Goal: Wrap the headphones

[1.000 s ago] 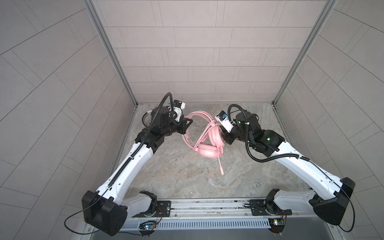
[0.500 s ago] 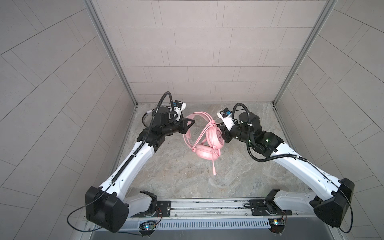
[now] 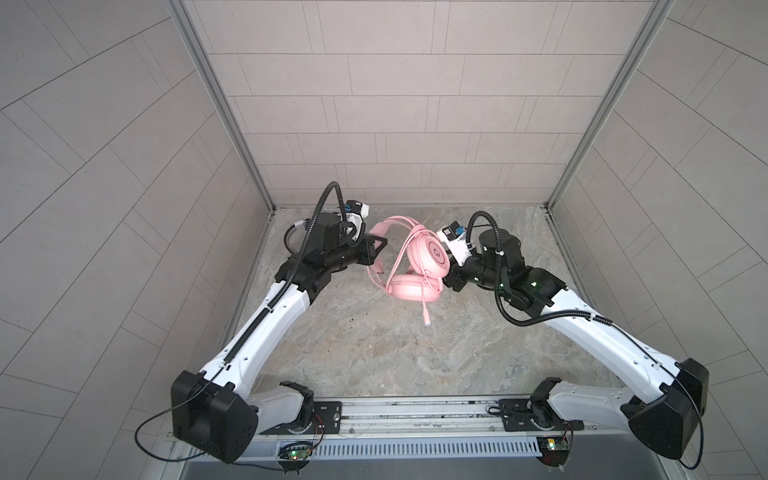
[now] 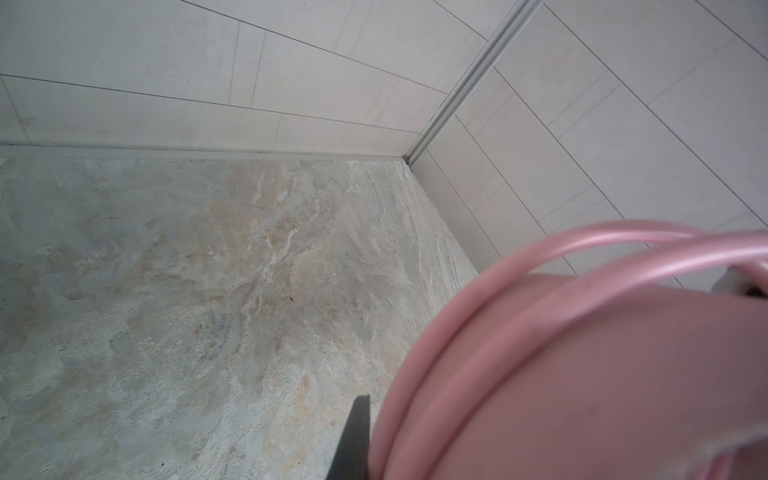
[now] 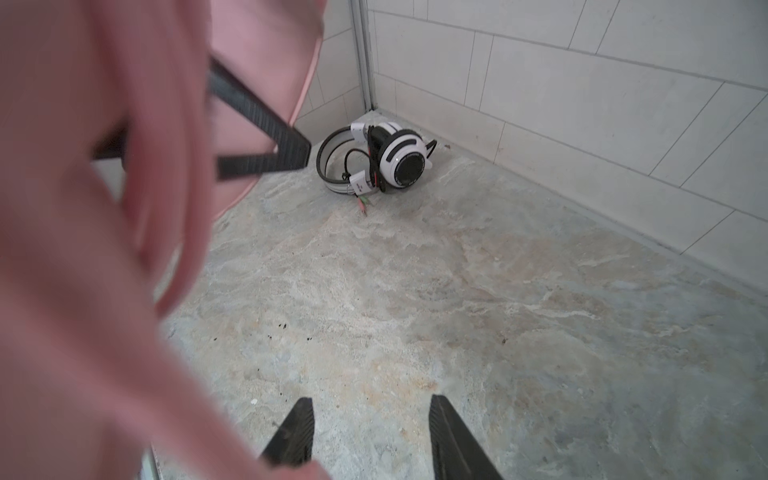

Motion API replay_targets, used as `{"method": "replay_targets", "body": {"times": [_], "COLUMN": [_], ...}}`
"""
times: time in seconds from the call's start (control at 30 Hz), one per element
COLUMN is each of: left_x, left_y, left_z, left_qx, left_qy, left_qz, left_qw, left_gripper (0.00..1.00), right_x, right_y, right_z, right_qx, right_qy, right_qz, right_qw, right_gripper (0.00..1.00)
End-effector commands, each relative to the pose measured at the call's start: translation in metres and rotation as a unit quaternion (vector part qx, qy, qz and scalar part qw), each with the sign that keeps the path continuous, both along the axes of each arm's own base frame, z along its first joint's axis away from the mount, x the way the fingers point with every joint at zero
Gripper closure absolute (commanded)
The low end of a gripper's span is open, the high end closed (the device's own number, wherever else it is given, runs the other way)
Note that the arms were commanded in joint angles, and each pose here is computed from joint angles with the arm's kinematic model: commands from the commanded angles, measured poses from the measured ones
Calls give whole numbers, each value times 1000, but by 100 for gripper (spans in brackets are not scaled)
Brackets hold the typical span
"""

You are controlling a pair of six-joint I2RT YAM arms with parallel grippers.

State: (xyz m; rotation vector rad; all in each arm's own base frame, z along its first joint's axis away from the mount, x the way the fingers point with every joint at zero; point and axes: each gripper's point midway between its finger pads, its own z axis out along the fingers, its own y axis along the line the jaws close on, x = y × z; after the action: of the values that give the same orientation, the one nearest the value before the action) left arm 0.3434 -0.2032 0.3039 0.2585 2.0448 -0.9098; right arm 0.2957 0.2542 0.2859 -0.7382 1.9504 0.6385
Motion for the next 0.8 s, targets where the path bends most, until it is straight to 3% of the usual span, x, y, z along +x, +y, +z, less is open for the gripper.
{"method": "replay_targets", "body": {"times": [0.0, 0.23, 0.5, 0.77], "left_x": [18, 35, 58, 98], "left_y": [17, 41, 43, 56], "left_z": [13, -17, -47, -101], "left_qx": [-8, 31, 43, 70], "left_qy": [-5, 21, 48, 96], "left_qz": [77, 156, 190, 271], "left_qw": [997, 987, 980, 955], "left_gripper": [98, 97, 98, 98], "right_x": [-8, -11, -9, -16], "right_y": [-8, -30, -78, -89], "right_z": [2, -17, -46, -72], "right_qx": [10, 12, 19, 31], "right_qy": [-2, 11, 28, 48], "right_qz": [-1, -34, -119, -151], "right_qw": [1000, 999, 992, 987], "right_gripper": [48, 44, 45, 47]}}
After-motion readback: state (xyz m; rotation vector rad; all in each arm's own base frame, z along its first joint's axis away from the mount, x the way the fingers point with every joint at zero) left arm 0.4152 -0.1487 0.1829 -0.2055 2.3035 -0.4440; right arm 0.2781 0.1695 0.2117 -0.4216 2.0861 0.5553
